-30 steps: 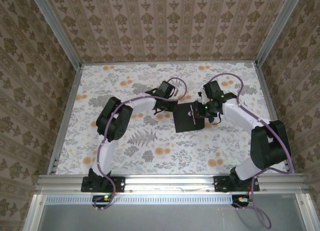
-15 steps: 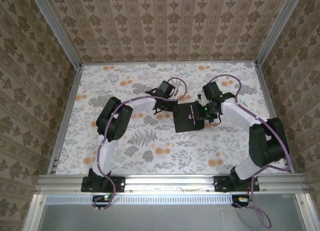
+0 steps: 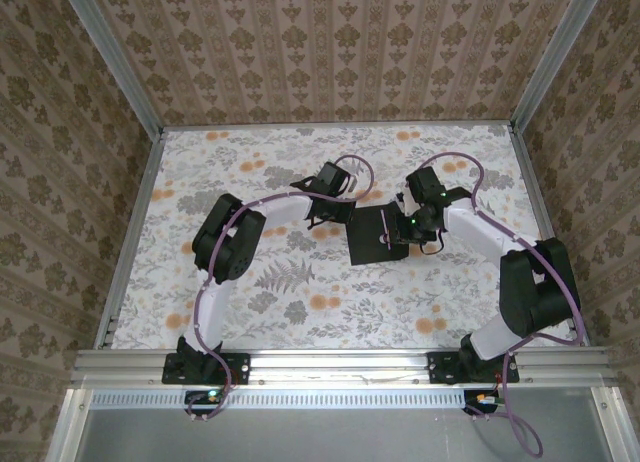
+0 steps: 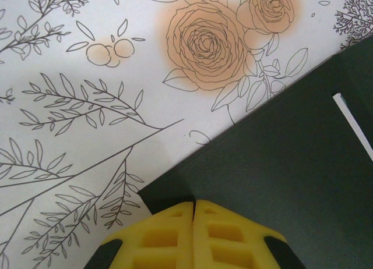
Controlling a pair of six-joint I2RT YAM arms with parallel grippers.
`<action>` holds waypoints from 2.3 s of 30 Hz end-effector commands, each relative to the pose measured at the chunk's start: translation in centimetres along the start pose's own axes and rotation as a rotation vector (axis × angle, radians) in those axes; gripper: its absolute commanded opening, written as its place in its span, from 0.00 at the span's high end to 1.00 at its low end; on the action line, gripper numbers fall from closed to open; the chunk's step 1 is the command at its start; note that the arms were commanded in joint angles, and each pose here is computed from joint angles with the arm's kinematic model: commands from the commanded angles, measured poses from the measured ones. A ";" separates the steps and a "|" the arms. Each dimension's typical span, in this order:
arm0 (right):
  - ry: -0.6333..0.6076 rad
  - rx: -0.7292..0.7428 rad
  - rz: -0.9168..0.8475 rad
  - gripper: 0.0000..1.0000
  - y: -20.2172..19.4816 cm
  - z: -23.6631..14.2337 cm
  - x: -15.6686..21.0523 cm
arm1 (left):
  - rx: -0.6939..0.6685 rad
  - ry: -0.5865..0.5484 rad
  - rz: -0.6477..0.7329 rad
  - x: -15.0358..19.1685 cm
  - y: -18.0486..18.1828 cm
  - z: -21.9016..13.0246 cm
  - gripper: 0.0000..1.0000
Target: Place the letter into the envelope and seal it
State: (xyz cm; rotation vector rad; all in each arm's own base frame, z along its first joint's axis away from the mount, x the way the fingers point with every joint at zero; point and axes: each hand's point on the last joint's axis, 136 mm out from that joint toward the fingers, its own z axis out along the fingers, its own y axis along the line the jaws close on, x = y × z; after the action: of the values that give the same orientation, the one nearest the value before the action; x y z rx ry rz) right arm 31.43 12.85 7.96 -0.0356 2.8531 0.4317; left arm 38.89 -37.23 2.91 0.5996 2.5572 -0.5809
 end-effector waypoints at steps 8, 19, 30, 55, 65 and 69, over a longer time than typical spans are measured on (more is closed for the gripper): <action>0.050 0.012 0.007 0.82 -0.3 1.0 0.3 | 0.007 0.008 -0.010 0.5 -0.1 -0.1 1.00; 0.043 0.054 0.009 0.83 -0.7 1.4 -1.6 | 0.017 0.011 0.006 0.5 -0.3 -0.1 1.00; 0.021 0.075 0.005 0.83 -0.6 1.4 -3.7 | 0.017 0.016 0.017 0.6 -0.3 -0.2 1.00; 0.014 0.058 0.004 0.83 0.0 1.4 -4.6 | 0.015 0.015 0.024 0.6 -0.2 -0.3 1.00; 0.062 0.073 0.005 0.84 -0.6 2.3 -2.2 | 0.014 0.017 0.036 0.4 -0.2 -0.4 1.00; 0.072 0.068 0.003 0.83 -0.6 2.3 -1.5 | 0.013 0.019 0.037 0.4 -0.2 -0.5 1.00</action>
State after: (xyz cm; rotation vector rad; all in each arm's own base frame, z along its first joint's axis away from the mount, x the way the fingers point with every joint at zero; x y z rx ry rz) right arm 35.62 13.23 7.26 -0.0229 2.8633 0.3615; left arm 38.81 -37.25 2.78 0.6222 2.5488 -0.5836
